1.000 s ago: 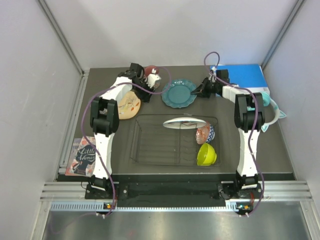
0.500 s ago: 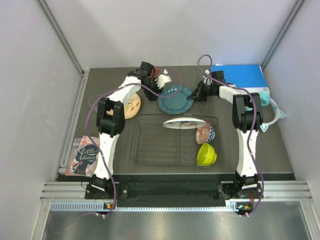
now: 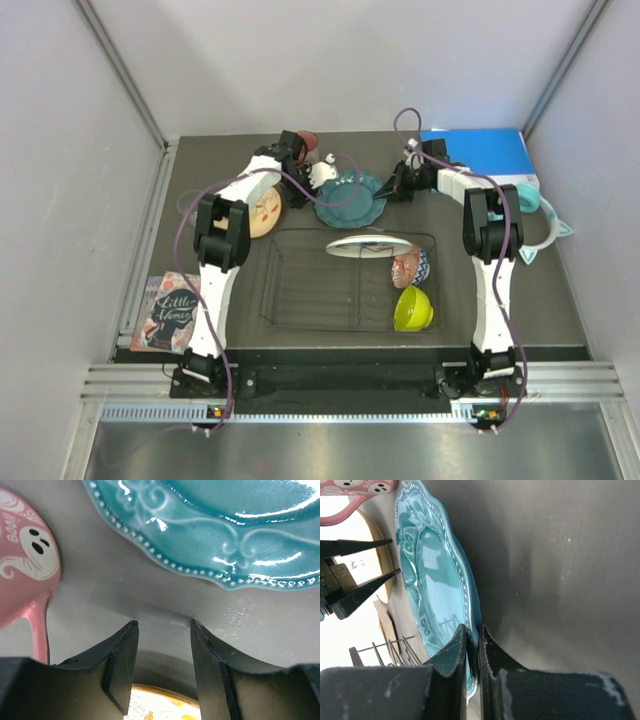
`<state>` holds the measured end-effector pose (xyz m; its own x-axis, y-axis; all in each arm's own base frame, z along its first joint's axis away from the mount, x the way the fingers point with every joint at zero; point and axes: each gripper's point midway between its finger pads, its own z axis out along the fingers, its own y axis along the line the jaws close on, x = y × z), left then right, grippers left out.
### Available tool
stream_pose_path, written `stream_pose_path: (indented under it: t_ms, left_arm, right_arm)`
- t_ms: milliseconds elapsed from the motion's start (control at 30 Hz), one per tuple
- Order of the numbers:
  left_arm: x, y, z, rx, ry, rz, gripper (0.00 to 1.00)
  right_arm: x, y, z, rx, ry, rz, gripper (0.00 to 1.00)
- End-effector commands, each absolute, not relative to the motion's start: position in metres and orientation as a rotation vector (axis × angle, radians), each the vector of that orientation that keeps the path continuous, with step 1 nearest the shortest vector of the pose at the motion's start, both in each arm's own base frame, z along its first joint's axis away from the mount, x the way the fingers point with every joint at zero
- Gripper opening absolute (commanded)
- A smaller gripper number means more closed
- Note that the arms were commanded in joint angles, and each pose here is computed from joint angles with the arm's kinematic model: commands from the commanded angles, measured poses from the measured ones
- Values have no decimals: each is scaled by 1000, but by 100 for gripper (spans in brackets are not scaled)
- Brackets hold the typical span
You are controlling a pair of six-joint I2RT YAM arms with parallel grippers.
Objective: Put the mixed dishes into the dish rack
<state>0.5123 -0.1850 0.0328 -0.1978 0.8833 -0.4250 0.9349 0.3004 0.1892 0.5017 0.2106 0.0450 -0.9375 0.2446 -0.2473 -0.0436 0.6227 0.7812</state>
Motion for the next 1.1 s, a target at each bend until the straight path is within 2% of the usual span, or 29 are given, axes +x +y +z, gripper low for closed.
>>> stream_pose_path:
  t_ms: [0, 133, 167, 333, 500, 667, 867, 1067]
  left_arm:
    - [495, -197, 13, 1755, 2086, -224, 51]
    - [496, -212, 10, 1801, 2040, -230, 51]
    - [494, -215, 8, 1818, 2037, -237, 51]
    - [488, -226, -3, 1878, 2035, -262, 51]
    - [485, -235, -1, 1894, 2008, -265, 51]
    - [487, -238, -1, 1883, 2005, -262, 51]
    - [485, -250, -4, 1875, 1989, -292, 51]
    - [482, -265, -9, 1855, 1974, -342, 51]
  right_arm:
    - [503, 220, 35, 92, 2542, 1201, 7]
    - [500, 222, 29, 95, 2563, 1203, 39]
    - [498, 222, 26, 103, 2576, 1195, 55]
    - [491, 219, 15, 123, 2603, 1165, 81]
    - [486, 221, 5, 131, 2628, 1166, 84]
    - [477, 238, 0, 100, 2645, 1237, 75]
    - [461, 276, -1, 1, 2648, 1360, 72]
    - [450, 304, 6, -73, 2634, 1442, 73]
